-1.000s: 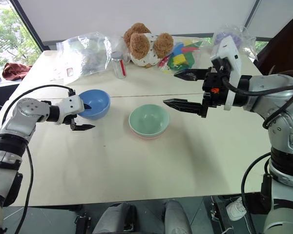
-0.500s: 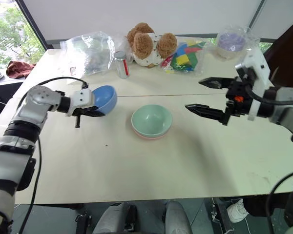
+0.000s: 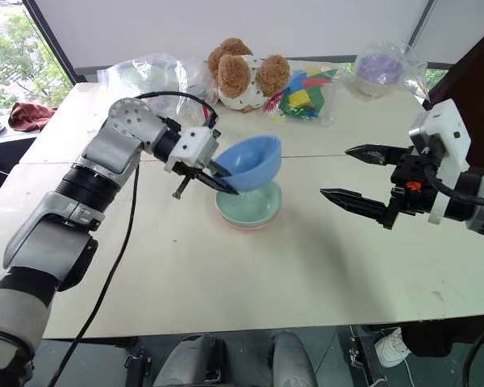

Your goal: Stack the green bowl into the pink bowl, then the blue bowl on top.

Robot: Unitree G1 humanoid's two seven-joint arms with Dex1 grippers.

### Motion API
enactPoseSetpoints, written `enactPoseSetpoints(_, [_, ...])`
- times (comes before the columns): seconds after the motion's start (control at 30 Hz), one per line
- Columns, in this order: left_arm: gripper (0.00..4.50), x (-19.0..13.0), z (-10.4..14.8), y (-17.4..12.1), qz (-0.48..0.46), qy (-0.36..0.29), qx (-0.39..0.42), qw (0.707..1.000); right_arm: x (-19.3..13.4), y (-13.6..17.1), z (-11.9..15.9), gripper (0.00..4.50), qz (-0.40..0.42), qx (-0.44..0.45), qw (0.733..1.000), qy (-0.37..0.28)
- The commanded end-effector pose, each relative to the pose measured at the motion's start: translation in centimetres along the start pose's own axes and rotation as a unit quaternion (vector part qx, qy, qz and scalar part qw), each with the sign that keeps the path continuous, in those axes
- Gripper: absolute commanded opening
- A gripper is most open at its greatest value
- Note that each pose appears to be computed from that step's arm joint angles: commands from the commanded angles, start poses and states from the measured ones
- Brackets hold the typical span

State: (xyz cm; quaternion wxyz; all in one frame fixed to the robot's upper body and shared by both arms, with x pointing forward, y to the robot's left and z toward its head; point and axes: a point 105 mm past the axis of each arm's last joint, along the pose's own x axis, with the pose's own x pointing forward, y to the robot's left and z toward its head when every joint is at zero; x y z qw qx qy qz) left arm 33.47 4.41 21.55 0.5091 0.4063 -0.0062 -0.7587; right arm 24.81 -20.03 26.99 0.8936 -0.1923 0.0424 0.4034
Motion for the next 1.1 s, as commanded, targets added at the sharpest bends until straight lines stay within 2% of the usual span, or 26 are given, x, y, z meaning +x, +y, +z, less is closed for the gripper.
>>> enactPoseSetpoints(0.03, [0.04, 0.6, -0.1, -0.1, -0.023, 0.019, 0.026, 0.999, -0.7, 0.2, 1.2, 4.50, -0.015, -0.029, 0.999, -0.009])
enactPoseSetpoints(0.1, [0.04, 1.0, 0.0, 0.0, -0.028, 0.013, 0.017, 0.999, -0.7, 0.2, 1.1, 4.50, -0.017, -0.029, 0.999, -0.008])
enactPoseSetpoints(0.17, [0.74, 1.4, -0.1, -0.1, -0.038, 0.015, 0.011, 0.999, -0.7, 0.3, 1.0, 4.50, -0.019, -0.029, 0.999, -0.007])
enactPoseSetpoints(0.23, [1.56, 1.5, 0.2, -0.1, -0.040, 0.010, 0.008, 0.999, -0.7, 0.2, 0.9, 4.50, -0.021, -0.029, 0.999, -0.005])
enactPoseSetpoints(0.33, [3.15, 0.9, 1.1, 0.8, -0.018, -0.012, 0.002, 1.000, -0.7, 0.2, 0.8, 4.50, -0.022, -0.029, 0.999, 0.000])
enactPoseSetpoints(0.4, [4.15, -0.5, 2.3, 1.8, 0.012, -0.040, -0.003, 0.999, -0.5, 0.1, 0.6, 4.50, -0.019, -0.029, 0.999, 0.004])
enactPoseSetpoints(0.43, [4.47, -1.2, 2.8, 2.1, 0.026, -0.052, -0.006, 0.998, -0.4, 0.2, 0.5, 4.50, -0.018, -0.029, 0.999, 0.007])
enactPoseSetpoints(0.6, [4.47, -6.1, 3.7, 2.3, 0.102, -0.079, -0.033, 0.991, 0.2, 0.3, -0.2, 4.50, -0.003, -0.036, 0.999, 0.026])
enactPoseSetpoints(0.77, [4.47, -10.3, 2.8, -0.4, 0.163, -0.080, -0.101, 0.978, 0.9, 0.0, -0.7, 4.50, 0.012, -0.048, 0.998, 0.038])
enactPoseSetpoints(0.93, [4.47, -12.6, 2.0, -3.5, 0.239, -0.092, -0.175, 0.951, 1.5, -0.3, -0.8, 4.50, 0.031, -0.053, 0.997, 0.040])
enactPoseSetpoints(1.1, [4.47, -13.3, 1.0, -6.7, 0.283, -0.089, -0.243, 0.924, 2.1, -0.6, -1.2, 4.50, 0.045, -0.057, 0.996, 0.050])
